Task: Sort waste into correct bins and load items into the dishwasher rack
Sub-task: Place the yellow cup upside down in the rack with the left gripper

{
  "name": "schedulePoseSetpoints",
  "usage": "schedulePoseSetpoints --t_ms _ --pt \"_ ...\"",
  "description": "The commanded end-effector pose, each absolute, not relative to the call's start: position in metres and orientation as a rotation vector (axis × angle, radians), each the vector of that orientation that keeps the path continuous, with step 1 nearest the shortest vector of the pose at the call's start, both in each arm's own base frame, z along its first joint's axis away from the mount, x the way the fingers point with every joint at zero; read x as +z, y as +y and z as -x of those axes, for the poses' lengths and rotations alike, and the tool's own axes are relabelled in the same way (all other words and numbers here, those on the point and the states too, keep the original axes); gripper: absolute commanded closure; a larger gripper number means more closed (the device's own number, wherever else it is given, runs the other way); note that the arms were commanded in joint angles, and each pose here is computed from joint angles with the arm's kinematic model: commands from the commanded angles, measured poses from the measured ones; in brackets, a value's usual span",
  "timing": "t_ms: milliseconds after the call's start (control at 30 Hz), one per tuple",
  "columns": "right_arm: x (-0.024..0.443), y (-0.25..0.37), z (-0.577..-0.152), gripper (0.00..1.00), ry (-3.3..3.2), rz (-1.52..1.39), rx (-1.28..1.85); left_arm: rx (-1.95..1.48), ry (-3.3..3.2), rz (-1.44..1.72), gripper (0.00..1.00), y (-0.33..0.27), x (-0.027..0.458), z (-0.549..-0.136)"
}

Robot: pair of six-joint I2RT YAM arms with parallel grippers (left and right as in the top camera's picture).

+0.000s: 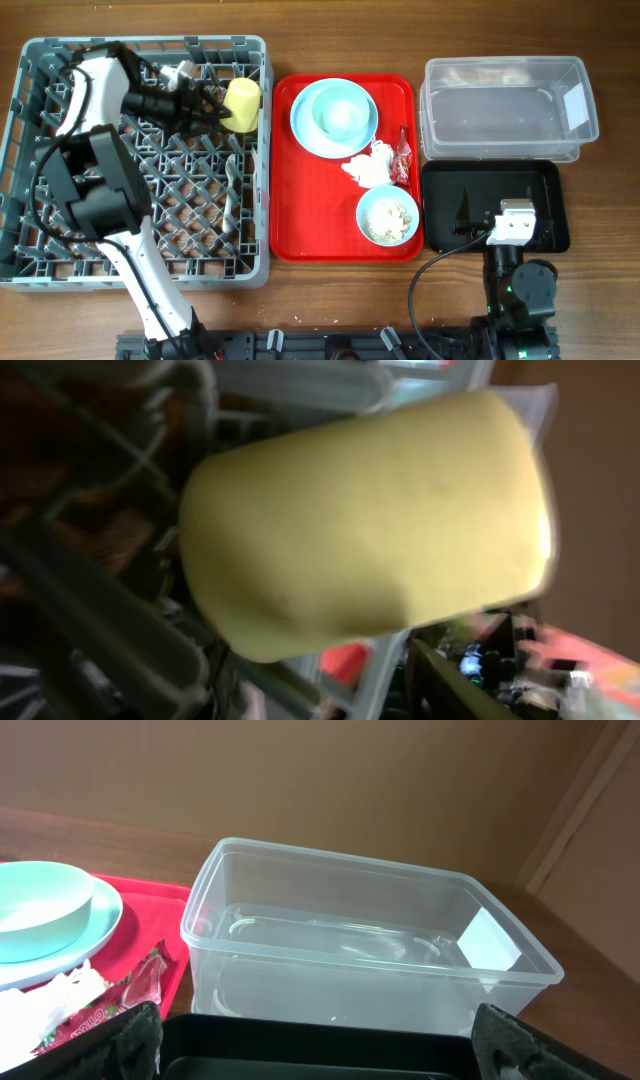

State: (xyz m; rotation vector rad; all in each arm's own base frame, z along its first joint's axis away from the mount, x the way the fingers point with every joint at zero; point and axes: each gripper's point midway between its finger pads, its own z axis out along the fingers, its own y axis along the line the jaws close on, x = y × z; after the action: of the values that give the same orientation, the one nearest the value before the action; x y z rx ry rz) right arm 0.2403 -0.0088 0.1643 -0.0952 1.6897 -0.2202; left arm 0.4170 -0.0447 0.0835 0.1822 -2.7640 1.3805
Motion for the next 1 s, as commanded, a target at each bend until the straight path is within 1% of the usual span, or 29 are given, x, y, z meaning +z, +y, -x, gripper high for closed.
schedulePoseSetpoints --t_ms 0,167,233,300,333,367,400,467,500,567,633,700,867,900,967 --pt "0.166 -0.006 -0.240 0.00 1.680 0.105 -0.211 1.296 -2.838 -0.202 0.00 -0.031 0.098 -0.414" --pt "0.166 -0.006 -0.240 0.00 1.680 0.105 -0.211 1.320 -3.031 -0.235 0.00 -0.015 0.182 -0.409" --pt "0.166 -0.006 -0.240 0.00 1.680 0.105 -0.211 1.334 -3.111 -0.172 0.00 -0.025 0.220 -0.398" --pt "0.166 -0.006 -0.240 0.00 1.680 0.105 -0.211 1.463 -3.118 -0.028 0.00 -0.054 0.249 -0.395" --pt "0.166 -0.006 -0.240 0.00 1.680 0.105 -0.211 1.490 -3.106 0.043 0.08 -0.069 0.252 -0.394" --pt "0.166 -0.006 -0.240 0.01 1.680 0.105 -0.211 1.468 -3.114 0.106 0.68 -0.079 0.249 -0.396" --pt "0.166 -0.006 -0.240 0.00 1.680 0.105 -0.211 1.377 -3.139 0.155 0.96 -0.091 0.236 -0.401" --pt "0.166 -0.006 -0.240 0.00 1.680 0.105 -0.211 1.100 -3.202 -0.002 0.96 -0.095 0.205 -0.415" --pt "0.166 -0.006 -0.240 0.00 1.680 0.104 -0.210 0.875 -3.283 -0.147 0.96 -0.089 0.186 -0.431" --pt "0.166 -0.006 -0.240 0.00 1.680 0.105 -0.211 0.536 -3.416 -0.375 0.96 -0.076 0.167 -0.456" --pt "0.166 -0.006 -0.240 0.00 1.680 0.105 -0.211 0.373 -3.448 -0.452 0.96 -0.070 0.157 -0.463" --pt "0.166 -0.006 -0.240 0.00 1.680 0.105 -0.211 0.253 -3.447 -0.467 0.96 -0.064 0.148 -0.463" --pt "0.166 -0.006 -0.240 0.00 1.680 0.105 -0.211 0.182 -3.394 -0.460 0.96 -0.060 0.103 -0.454" --pt "0.166 -0.006 -0.240 0.00 1.680 0.104 -0.210 0.171 -3.390 -0.445 0.96 -0.060 0.097 -0.452" --pt "0.166 -0.006 -0.240 0.00 1.680 0.105 -0.211 0.028 -3.377 -0.465 0.96 -0.044 0.096 -0.444"
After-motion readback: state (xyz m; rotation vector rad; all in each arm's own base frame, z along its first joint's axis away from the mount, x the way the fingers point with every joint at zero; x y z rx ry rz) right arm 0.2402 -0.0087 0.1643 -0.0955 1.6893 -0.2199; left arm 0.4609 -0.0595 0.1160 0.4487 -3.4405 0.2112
